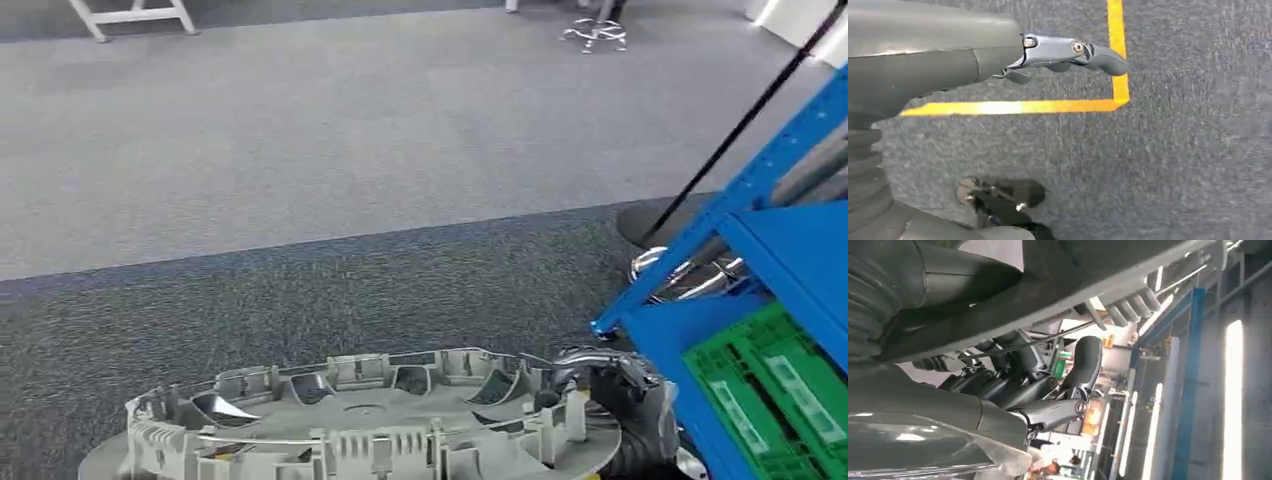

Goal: Take the parts from the cabinet and place them on the table.

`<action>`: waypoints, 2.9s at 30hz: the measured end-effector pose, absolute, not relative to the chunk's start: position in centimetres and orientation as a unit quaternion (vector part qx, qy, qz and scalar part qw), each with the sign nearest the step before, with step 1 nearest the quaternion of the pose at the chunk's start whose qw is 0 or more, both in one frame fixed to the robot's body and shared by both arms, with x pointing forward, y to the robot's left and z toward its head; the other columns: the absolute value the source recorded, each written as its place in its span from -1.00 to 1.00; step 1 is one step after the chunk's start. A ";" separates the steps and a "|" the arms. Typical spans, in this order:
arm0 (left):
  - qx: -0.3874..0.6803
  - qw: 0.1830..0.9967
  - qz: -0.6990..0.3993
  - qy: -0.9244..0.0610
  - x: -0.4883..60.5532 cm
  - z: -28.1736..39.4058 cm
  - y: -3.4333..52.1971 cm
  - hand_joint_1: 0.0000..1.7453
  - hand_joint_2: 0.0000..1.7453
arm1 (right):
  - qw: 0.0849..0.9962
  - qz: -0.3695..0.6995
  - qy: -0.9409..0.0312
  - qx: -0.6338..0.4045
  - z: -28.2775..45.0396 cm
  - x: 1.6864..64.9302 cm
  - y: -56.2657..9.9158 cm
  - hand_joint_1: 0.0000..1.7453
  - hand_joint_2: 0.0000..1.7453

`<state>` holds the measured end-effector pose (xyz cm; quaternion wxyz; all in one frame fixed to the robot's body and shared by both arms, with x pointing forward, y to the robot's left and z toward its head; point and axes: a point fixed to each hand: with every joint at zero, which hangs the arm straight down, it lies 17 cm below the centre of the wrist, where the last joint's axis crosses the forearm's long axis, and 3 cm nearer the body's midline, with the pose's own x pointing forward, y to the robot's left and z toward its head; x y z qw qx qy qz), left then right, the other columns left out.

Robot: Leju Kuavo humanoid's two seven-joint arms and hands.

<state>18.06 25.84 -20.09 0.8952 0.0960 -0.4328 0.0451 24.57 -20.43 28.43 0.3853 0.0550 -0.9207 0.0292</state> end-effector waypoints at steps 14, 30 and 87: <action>0.102 0.895 0.028 -0.434 18.7 -19.8 26.2 -1.00 1.00 | 0.382 0.053 -0.921 0.046 28.3 24.1 -20.1 1.00 1.00; 0.102 0.893 0.025 -0.438 19.0 -19.2 26.8 -1.00 1.00 | 0.371 0.068 -0.925 0.035 28.4 24.8 -19.8 1.00 1.00; 0.140 0.896 0.032 -0.421 16.5 -19.3 28.6 -1.00 1.00 | 0.337 0.100 -0.933 0.072 29.9 25.7 -17.7 1.00 1.00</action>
